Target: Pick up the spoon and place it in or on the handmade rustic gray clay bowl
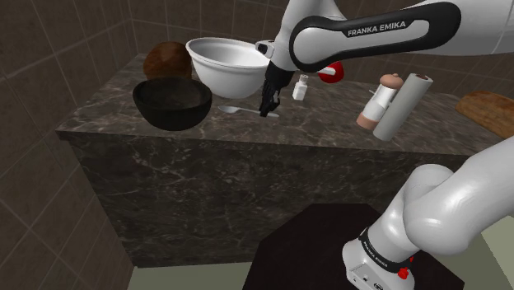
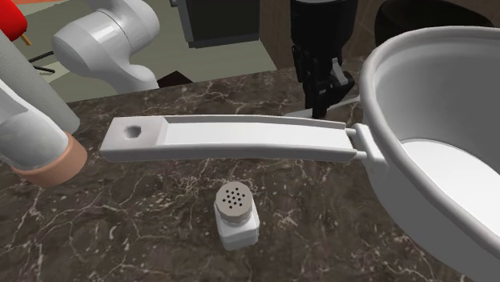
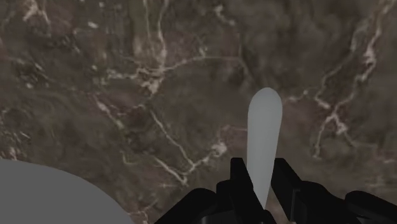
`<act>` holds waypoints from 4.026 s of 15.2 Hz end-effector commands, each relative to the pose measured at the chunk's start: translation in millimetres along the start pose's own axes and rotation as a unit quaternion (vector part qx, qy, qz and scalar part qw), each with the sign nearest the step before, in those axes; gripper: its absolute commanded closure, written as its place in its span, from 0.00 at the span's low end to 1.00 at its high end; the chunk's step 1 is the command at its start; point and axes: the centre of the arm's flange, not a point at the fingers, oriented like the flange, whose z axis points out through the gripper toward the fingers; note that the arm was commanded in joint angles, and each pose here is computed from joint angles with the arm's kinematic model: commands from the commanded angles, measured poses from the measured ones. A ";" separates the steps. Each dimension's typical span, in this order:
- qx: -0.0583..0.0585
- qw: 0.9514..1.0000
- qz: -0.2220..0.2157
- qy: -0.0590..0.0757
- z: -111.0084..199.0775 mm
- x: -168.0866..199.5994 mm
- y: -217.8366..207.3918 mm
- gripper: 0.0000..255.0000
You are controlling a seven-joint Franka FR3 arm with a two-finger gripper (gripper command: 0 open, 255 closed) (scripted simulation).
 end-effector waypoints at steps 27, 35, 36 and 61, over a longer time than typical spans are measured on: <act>0.000 1.000 0.000 0.000 -143.3 18.1 19.0 1.00; 0.000 1.000 0.000 0.000 -166.8 57.8 7.2 1.00; 0.000 1.000 0.000 0.000 -166.6 70.0 2.2 1.00; 0.000 1.000 0.000 0.000 -102.2 224.2 -72.6 1.00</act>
